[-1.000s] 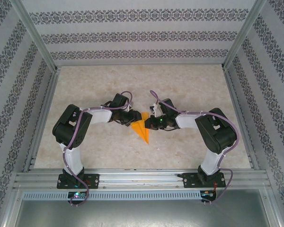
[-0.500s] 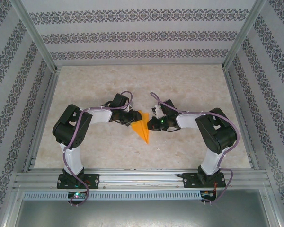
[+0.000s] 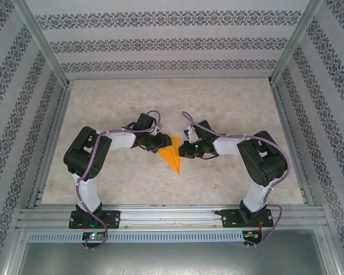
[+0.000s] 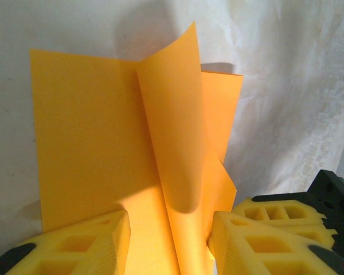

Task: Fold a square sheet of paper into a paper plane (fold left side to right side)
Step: Fourth fold the wing at the center of the table.

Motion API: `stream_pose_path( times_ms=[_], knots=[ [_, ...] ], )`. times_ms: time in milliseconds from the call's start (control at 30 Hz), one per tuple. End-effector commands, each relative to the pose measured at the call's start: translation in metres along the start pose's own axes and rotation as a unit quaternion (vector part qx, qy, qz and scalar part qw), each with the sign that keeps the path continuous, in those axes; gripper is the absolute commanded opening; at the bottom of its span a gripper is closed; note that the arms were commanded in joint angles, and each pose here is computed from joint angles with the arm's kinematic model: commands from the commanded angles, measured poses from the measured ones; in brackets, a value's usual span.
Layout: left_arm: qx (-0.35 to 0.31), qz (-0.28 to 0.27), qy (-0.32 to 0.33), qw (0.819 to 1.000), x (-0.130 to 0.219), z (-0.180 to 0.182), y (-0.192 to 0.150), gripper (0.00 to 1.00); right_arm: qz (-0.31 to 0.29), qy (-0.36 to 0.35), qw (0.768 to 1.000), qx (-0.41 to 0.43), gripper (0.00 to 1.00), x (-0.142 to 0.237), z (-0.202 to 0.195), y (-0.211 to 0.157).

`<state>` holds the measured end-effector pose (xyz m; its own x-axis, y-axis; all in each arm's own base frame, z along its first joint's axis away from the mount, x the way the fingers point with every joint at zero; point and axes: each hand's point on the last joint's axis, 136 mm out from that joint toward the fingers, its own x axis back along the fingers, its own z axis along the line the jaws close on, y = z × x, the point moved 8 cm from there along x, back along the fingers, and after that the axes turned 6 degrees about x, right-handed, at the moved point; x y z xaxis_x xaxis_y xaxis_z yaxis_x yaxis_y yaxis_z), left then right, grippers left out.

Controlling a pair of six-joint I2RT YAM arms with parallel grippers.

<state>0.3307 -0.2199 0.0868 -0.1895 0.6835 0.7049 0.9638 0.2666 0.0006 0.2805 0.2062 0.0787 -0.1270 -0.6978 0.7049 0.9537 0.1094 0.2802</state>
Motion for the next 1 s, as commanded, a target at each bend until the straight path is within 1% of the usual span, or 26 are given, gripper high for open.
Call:
stream_pose_path(
  times_ms=[0, 433, 967],
  knots=[
    [0.015, 0.012, 0.059, 0.998, -0.0084, 0.0232, -0.0079, 0.43, -0.015, 0.006, 1.0, 0.021, 0.0, 0.0096, 0.0075, 0.0092],
    [0.014, 0.015, 0.059, 0.998, -0.009, 0.0237, -0.0089, 0.43, -0.011, -0.009, 1.0, 0.016, 0.0, 0.0055, 0.0016, 0.0084],
    [0.015, 0.016, 0.06, 0.998, -0.0101, 0.0247, -0.0086, 0.43, -0.006, -0.008, 1.0, 0.015, 0.0, 0.0013, 0.0004, 0.0111]
  ],
)
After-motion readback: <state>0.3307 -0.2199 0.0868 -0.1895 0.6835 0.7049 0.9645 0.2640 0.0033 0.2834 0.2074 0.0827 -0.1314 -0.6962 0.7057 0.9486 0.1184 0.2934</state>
